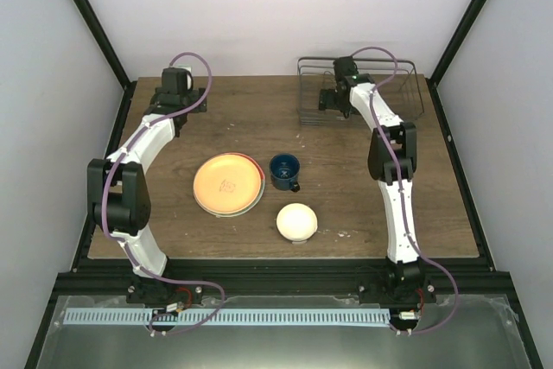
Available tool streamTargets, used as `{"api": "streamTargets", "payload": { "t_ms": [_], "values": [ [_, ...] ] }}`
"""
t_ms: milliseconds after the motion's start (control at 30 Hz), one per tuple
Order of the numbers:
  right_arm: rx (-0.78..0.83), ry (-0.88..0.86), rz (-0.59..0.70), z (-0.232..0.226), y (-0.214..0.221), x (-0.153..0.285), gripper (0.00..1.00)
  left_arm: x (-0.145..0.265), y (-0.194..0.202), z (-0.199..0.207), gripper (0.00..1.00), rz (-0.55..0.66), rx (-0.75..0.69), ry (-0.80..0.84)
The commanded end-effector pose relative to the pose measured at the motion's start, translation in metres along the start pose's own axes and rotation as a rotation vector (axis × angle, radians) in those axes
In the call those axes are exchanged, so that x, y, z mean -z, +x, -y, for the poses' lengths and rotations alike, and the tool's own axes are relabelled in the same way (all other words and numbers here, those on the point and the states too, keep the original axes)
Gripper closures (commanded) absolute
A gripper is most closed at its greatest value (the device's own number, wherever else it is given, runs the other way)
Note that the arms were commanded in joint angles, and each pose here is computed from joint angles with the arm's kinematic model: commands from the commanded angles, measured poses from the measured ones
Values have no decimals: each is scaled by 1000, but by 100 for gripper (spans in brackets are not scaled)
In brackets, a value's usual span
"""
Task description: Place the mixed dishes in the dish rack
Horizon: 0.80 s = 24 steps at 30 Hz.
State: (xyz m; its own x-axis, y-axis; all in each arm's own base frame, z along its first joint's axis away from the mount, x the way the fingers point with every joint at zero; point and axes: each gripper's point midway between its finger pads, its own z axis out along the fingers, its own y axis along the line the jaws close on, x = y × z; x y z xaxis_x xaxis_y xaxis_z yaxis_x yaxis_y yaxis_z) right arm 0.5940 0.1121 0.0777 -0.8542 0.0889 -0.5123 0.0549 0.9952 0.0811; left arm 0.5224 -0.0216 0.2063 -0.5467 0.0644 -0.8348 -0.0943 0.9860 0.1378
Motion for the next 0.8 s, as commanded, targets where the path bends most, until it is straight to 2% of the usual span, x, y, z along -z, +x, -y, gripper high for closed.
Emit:
{"api": "streamTargets", "payload": {
  "t_ms": [0,500,767],
  "values": [
    [-13,44,-69,-5,21,-6,0,6,3,4,3,-9,18,19],
    [33,75,-147,-48,64,8,0,15,7,10,3,-31,31,56],
    [64,2,-174,-84,80,41,0,17,7,15,3,-36,24,76]
  ]
}}
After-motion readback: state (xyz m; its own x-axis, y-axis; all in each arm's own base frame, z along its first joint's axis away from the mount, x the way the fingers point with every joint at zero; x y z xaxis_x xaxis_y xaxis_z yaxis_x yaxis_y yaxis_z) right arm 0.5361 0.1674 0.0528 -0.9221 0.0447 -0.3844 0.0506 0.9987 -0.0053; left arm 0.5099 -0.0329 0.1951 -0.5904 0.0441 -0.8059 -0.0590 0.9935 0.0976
